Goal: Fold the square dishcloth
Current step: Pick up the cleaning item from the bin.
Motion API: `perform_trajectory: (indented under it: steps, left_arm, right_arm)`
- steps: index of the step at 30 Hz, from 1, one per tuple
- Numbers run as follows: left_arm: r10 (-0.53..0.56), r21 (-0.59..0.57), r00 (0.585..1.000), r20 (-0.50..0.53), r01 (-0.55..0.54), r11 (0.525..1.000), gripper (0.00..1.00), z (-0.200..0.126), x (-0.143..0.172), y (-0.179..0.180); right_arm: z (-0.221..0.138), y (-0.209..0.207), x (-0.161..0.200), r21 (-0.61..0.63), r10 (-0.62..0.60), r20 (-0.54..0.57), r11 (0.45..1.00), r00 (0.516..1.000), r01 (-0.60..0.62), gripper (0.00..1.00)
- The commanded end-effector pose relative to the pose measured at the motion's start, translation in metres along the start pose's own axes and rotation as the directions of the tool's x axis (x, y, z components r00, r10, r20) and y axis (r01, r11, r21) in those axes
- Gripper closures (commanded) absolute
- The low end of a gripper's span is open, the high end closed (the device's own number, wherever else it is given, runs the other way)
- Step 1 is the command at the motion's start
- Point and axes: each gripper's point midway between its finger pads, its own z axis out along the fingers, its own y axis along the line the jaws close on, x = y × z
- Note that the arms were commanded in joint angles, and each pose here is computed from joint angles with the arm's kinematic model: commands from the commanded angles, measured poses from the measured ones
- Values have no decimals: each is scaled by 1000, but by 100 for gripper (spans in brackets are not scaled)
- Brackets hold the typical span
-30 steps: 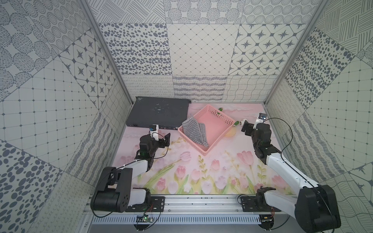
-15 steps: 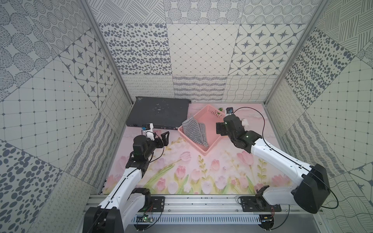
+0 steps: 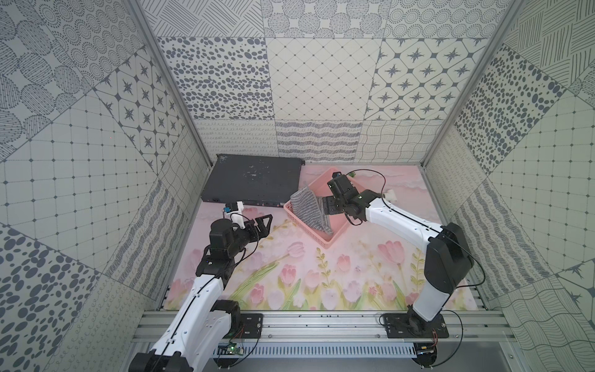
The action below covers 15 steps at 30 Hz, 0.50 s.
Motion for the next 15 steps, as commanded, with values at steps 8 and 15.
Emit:
perform_trajectory:
  steps: [8, 15]
  left_arm:
    - [-101, 81, 994, -33, 103, 991, 1, -4, 0, -18]
    - [-109, 48, 994, -25, 110, 993, 1, -6, 0, -13]
  right_arm:
    - [59, 39, -29, -185, 103, -85, 976, 991, -117, 26]
    - [85, 42, -27, -258, 139, -152, 950, 979, -175, 29]
